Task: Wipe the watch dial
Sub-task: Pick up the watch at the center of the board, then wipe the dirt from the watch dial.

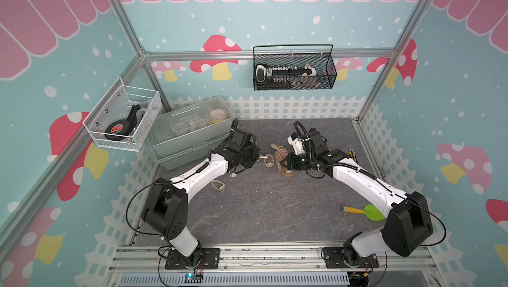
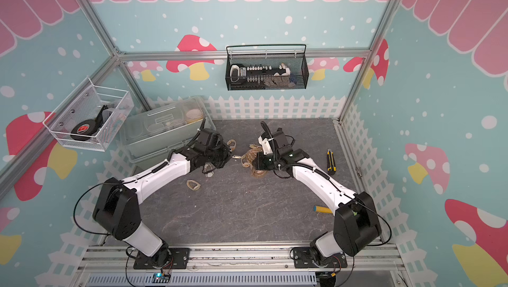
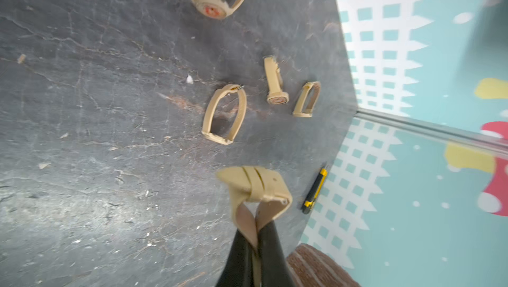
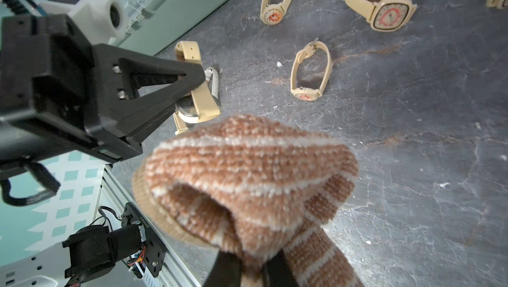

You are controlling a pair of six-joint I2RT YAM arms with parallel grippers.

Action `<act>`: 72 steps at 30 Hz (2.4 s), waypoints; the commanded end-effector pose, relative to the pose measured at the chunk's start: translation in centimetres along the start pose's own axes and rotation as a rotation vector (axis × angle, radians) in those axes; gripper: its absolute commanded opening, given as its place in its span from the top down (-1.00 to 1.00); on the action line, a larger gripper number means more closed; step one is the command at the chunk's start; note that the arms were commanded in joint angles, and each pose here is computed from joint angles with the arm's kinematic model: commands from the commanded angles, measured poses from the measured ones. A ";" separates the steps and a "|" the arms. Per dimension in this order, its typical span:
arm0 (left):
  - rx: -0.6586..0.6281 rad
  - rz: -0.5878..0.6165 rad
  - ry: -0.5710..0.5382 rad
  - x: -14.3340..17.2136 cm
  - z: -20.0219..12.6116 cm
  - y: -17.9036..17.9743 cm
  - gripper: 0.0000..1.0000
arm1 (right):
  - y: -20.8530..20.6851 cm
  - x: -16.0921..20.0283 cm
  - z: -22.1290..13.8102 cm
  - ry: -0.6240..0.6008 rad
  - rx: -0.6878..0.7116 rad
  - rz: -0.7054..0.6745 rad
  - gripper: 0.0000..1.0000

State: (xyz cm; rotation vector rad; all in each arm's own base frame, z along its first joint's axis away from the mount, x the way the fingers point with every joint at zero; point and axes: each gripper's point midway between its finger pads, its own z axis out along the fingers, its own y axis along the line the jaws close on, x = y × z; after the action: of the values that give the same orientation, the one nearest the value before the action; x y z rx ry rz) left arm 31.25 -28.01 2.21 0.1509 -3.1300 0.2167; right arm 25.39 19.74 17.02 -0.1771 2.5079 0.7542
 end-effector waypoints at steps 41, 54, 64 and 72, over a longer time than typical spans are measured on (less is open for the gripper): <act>0.577 -0.581 -0.341 -8.1 -13.2 -0.1 1.00 | 3.9 -6.4 3.7 0.015 -0.103 -0.011 1.00; 0.986 -0.846 -0.585 -11.9 -21.0 1.2 1.00 | 7.0 -10.1 6.3 0.024 -0.211 0.053 1.00; 1.138 -0.823 -0.640 -13.5 -23.5 -0.2 1.00 | 9.2 -11.7 9.3 0.061 -0.284 0.087 1.00; 1.132 -0.814 -0.620 -13.3 -22.5 -0.4 1.00 | 10.6 -13.6 9.3 0.036 -0.305 0.055 1.00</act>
State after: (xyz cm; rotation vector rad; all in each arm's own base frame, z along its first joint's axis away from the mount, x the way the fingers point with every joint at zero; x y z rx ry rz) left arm 44.12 -23.87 24.54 1.6158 -2.6282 2.0730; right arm 37.95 32.43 20.51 -0.2031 2.4789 1.1288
